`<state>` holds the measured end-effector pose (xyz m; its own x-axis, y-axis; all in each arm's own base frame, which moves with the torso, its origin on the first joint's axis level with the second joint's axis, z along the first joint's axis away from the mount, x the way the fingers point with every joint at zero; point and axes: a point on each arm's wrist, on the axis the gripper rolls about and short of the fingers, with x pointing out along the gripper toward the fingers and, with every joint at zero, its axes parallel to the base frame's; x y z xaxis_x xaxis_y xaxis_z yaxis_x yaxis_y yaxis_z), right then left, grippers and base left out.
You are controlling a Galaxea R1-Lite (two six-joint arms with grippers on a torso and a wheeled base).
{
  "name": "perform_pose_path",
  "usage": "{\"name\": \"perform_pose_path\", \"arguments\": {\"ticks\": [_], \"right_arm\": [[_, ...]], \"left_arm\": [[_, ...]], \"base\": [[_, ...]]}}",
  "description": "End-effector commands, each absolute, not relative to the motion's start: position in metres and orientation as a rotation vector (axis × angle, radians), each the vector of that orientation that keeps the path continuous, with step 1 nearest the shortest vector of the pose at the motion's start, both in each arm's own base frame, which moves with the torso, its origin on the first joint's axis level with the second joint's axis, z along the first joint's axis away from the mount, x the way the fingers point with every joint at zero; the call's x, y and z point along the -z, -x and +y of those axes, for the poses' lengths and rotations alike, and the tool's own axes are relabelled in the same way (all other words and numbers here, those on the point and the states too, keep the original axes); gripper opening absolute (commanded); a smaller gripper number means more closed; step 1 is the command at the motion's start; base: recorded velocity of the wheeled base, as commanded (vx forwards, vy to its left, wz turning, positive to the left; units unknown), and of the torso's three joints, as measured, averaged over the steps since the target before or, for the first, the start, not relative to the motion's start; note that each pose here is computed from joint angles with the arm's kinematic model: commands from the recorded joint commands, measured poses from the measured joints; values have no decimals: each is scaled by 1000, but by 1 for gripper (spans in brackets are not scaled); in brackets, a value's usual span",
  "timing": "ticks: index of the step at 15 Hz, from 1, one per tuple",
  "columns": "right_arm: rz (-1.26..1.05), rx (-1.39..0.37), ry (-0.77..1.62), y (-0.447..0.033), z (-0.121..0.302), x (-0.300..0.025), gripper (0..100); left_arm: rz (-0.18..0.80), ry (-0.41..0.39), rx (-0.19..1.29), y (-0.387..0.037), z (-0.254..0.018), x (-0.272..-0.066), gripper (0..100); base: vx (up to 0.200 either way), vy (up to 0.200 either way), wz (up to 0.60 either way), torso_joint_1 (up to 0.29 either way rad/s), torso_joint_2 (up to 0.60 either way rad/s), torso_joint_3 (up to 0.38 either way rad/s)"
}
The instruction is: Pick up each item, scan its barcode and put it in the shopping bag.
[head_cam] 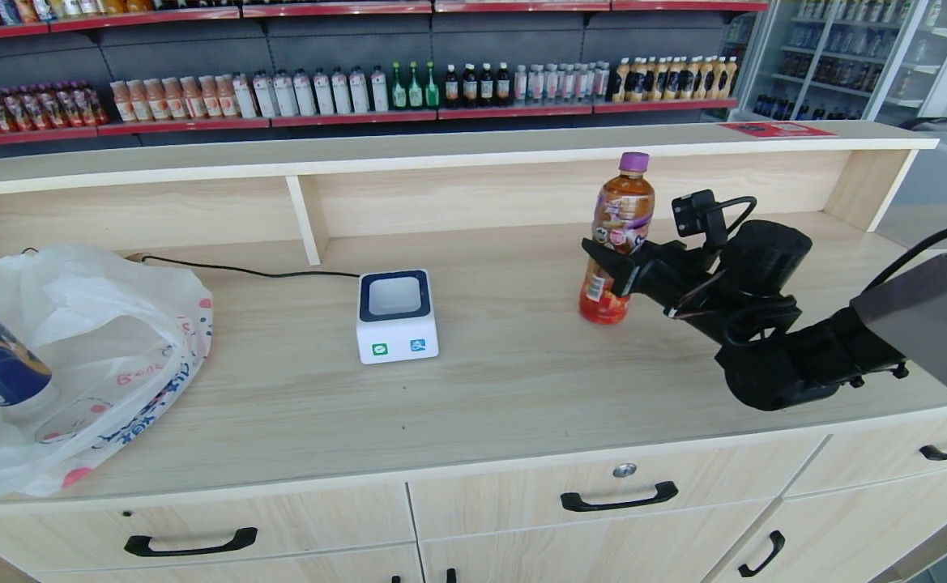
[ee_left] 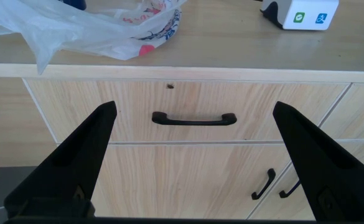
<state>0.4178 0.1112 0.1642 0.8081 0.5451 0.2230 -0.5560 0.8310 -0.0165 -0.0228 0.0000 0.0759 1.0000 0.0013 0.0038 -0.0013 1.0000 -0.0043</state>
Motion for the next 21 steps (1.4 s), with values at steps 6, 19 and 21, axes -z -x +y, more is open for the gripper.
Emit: {"name": "perform_pose_path", "arguments": {"ticks": [6, 19, 21], "right_arm": [[-272, -596, -48, -414, 113, -197, 0], [-313, -645, -56, -343, 118, -219, 0], [-309, -649, -64, -328, 121, -216, 0]], "left_arm": [[-5, 5, -2, 23, 0, -76, 100], [-5, 5, -2, 23, 0, -76, 100], [-3, 5, -2, 23, 0, -76, 100]], "base": [[0, 0, 0, 0, 0, 0], [0, 0, 0, 0, 0, 0], [0, 0, 0, 0, 0, 0]]}}
